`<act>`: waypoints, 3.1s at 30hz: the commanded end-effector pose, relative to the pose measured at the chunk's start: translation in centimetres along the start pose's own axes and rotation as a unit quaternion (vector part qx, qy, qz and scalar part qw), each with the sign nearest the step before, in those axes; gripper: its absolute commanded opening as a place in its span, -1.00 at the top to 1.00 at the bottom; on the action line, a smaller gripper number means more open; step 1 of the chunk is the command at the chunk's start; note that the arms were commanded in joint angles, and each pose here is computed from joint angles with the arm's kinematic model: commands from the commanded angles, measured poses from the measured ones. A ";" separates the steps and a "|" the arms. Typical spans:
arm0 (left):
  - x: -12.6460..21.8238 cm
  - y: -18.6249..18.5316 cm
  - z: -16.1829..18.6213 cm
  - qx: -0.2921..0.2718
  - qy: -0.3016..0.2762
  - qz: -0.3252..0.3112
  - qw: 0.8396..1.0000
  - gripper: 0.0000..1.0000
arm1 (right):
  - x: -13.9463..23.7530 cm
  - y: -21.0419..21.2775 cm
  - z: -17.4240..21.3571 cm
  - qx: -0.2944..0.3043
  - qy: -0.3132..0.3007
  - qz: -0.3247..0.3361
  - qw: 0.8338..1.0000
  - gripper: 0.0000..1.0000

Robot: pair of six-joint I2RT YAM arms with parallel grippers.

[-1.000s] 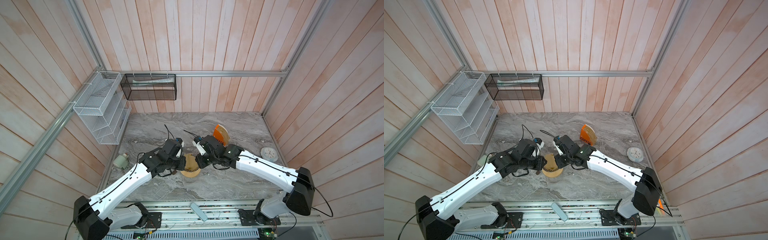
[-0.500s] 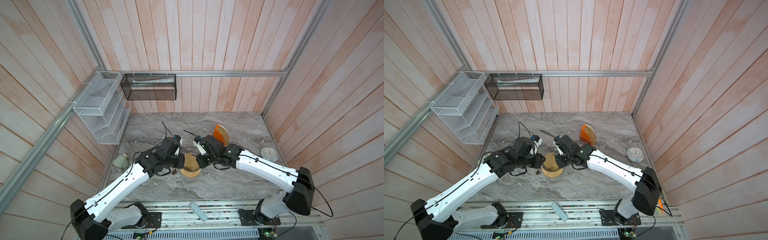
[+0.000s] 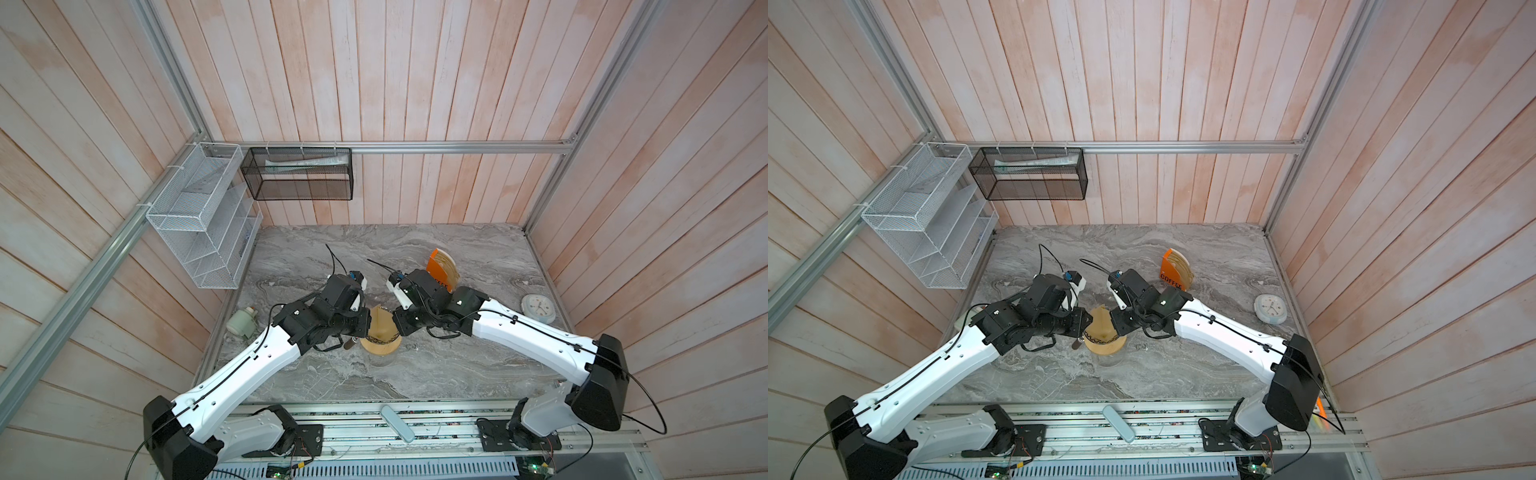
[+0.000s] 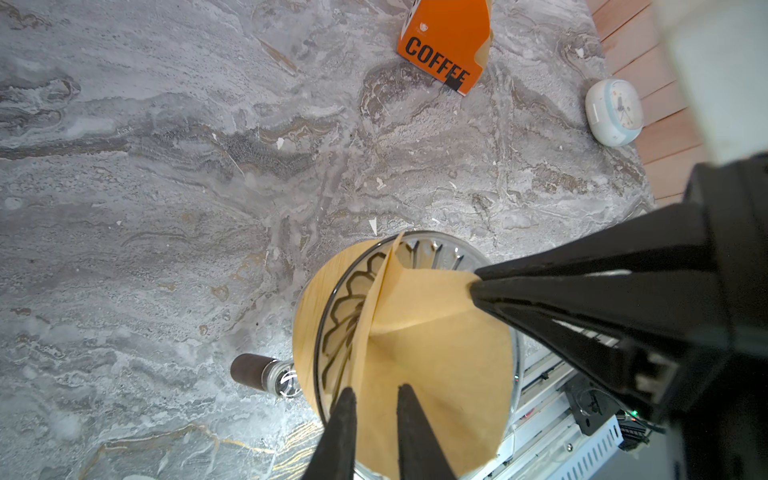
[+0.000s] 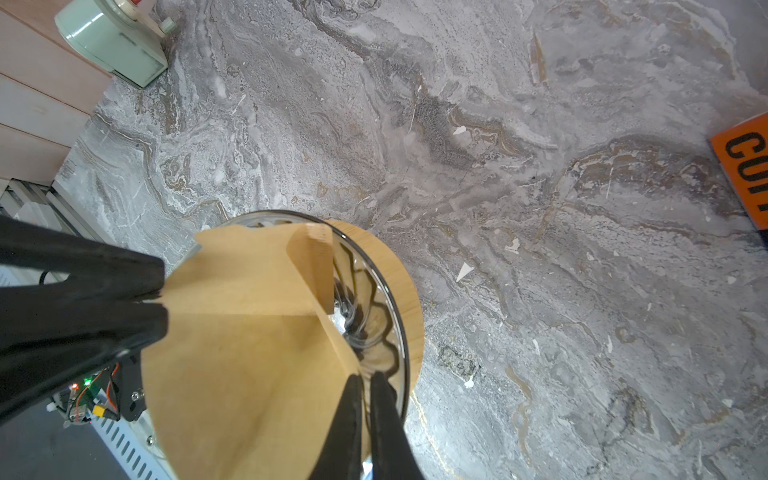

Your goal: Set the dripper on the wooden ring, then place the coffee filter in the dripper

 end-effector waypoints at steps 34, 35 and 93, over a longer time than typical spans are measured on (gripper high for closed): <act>0.6 0.2 -0.3 -0.004 -0.018 -0.006 1.000 0.57 | 2.0 0.4 -1.2 -0.004 -0.029 0.001 1.000 0.52; 0.8 0.2 -0.4 -0.004 -0.022 -0.006 1.000 0.58 | 2.1 0.4 -1.3 -0.004 -0.031 0.002 0.999 0.52; 1.1 0.1 1.0 0.019 -0.029 0.013 0.999 0.57 | 0.9 0.1 -2.7 -0.004 -0.045 -0.003 0.999 0.65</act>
Point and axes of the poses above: each gripper's point midway between its finger pads, its own x axis back along the fingers, its own y axis along the line the jaws close on, z = x × y, the point moved 5 cm from there along x, back along the fingers, and after that the axes turned 14 degrees about -x, right-handed, at the moved point
